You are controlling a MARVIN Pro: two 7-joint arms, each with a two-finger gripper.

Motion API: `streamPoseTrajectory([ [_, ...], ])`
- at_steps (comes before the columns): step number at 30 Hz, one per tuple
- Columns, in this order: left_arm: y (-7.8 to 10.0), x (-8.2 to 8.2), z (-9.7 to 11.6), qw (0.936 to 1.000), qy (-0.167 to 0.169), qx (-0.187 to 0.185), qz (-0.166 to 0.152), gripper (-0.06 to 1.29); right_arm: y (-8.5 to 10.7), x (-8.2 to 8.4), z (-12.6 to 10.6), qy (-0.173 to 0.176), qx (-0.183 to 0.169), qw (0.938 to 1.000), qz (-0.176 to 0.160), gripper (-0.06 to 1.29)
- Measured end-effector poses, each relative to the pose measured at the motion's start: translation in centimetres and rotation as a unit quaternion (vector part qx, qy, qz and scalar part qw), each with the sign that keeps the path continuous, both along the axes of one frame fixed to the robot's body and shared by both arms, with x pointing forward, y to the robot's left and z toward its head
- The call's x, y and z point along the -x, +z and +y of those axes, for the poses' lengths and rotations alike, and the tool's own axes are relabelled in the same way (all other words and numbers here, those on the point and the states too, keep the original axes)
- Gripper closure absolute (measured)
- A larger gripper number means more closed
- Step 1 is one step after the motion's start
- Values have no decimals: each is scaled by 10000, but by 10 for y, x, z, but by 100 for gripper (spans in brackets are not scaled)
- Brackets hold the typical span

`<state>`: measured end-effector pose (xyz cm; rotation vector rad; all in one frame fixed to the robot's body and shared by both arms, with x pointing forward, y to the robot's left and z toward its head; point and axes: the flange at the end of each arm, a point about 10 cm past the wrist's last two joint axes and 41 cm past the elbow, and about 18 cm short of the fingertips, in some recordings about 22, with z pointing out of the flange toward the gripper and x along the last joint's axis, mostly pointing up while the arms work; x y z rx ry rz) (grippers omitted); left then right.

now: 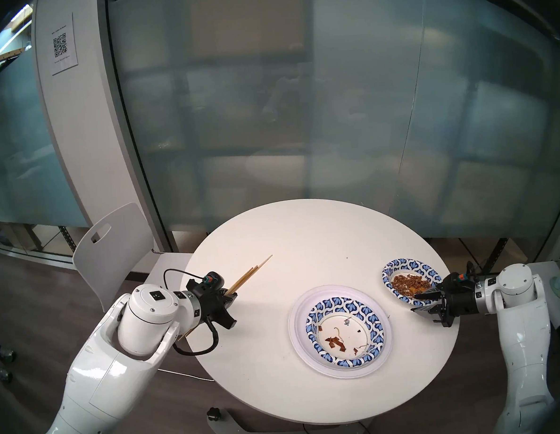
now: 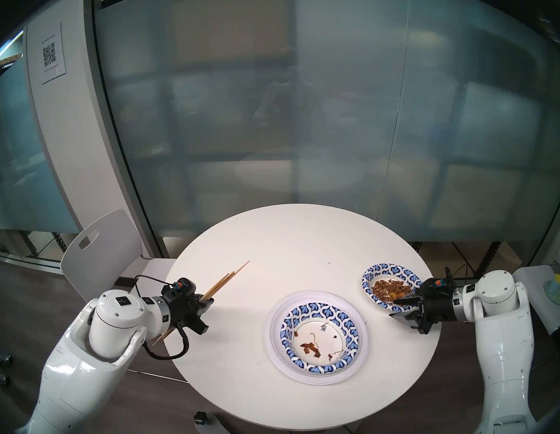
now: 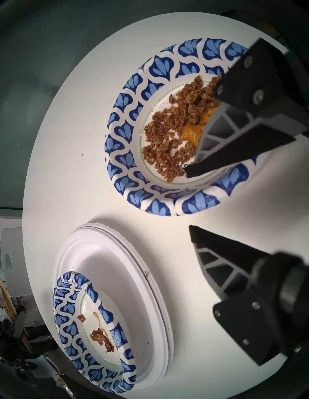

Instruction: Stack the plates into one stack

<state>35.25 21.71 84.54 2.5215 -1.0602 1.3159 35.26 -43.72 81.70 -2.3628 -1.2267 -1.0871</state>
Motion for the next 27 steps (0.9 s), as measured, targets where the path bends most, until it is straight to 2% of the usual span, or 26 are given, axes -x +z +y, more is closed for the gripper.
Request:
streamPoseTrajectory([
  [12,0,-1,3,10000,35,12,-13,115,4,-11,4,205,118,9997,-62,52],
  [14,1,-1,4,10000,38,14,-16,115,5,-13,5,236,152,9996,-67,55],
  [17,2,-1,5,10000,48,20,-20,115,6,-16,7,295,260,9992,-53,71],
  [19,2,-1,6,10000,53,22,-19,115,6,-16,7,315,304,9990,-43,76],
  [27,0,1,9,10000,86,27,2,115,5,-20,9,424,535,9977,-45,77],
])
